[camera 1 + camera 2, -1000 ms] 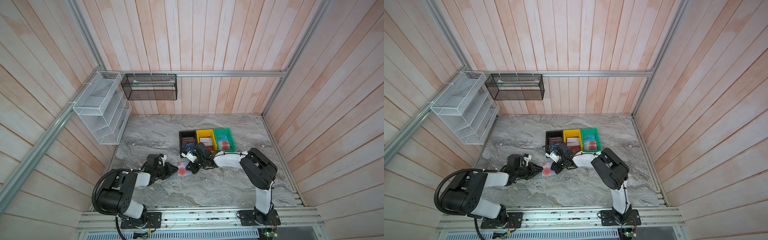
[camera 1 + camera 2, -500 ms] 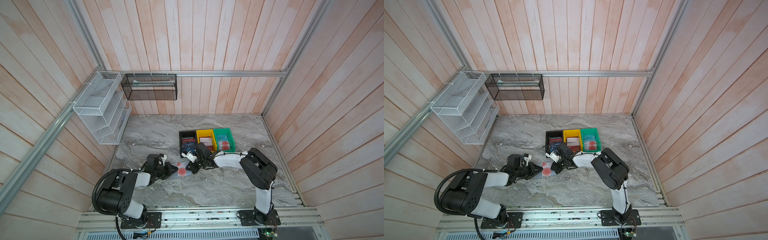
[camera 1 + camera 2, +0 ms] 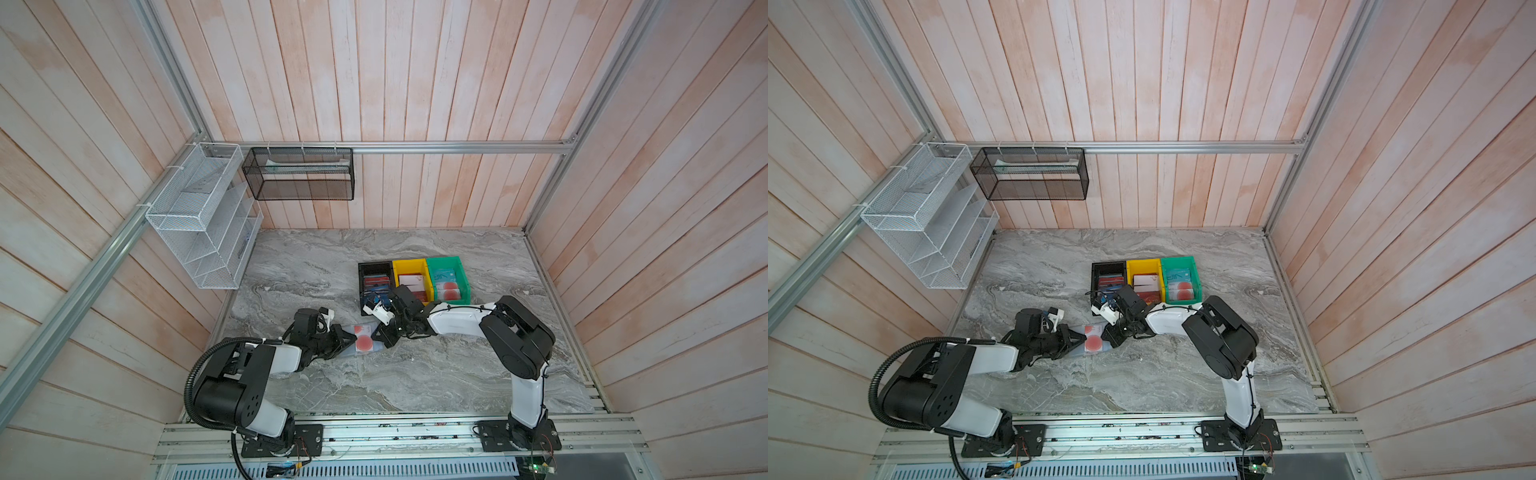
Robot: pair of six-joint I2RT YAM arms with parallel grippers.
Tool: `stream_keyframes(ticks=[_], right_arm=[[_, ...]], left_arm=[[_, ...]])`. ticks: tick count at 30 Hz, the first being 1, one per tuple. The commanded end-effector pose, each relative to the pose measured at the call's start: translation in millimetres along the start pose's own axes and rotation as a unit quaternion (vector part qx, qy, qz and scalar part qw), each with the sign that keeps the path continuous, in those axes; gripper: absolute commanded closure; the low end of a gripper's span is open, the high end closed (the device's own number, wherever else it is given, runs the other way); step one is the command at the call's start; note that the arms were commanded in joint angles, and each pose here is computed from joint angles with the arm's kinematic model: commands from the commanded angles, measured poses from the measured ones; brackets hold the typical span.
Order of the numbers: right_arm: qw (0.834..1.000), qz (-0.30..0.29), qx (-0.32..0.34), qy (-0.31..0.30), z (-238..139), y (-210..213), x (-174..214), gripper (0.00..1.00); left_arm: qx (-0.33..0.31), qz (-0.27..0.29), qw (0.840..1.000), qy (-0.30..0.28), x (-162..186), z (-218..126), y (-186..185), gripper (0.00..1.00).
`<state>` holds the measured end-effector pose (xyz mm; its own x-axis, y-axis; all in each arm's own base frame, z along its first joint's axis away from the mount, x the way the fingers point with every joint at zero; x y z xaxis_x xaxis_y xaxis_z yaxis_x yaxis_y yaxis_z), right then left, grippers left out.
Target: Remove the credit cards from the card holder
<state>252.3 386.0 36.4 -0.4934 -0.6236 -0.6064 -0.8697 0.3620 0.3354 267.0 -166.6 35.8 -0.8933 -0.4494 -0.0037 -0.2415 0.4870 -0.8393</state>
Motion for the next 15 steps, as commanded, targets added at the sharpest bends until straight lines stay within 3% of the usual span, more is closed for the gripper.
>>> stream_keyframes(ticks=[1, 4, 15], right_arm=[[0.999, 0.028, 0.006, 0.043, 4, -5, 30, 1.00], [0.999, 0.029, 0.005, 0.045, 4, -4, 31, 1.00], [0.998, 0.039, 0.007, 0.047, 2, -8, 34, 1.00]], left_arm=[[0.008, 0.009, 1.000, 0.002, -1, 2, -4, 0.95], [0.002, 0.009, 1.000, 0.004, 0, 2, -2, 1.00], [-0.067, -0.010, 0.998, -0.014, 3, -10, 30, 1.00]])
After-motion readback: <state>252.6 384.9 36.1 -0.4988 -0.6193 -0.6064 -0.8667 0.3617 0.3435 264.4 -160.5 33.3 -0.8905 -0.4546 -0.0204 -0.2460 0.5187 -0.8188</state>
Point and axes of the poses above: each gripper's point midway between its finger pads, its own z axis out along the fingers, its own y axis along the line the jaws close on, x = y × z, the point moved 1 cm from there along -z, back along the fingers, and after that the axes turned 7 degrees about -z, right-handed, at the moved point
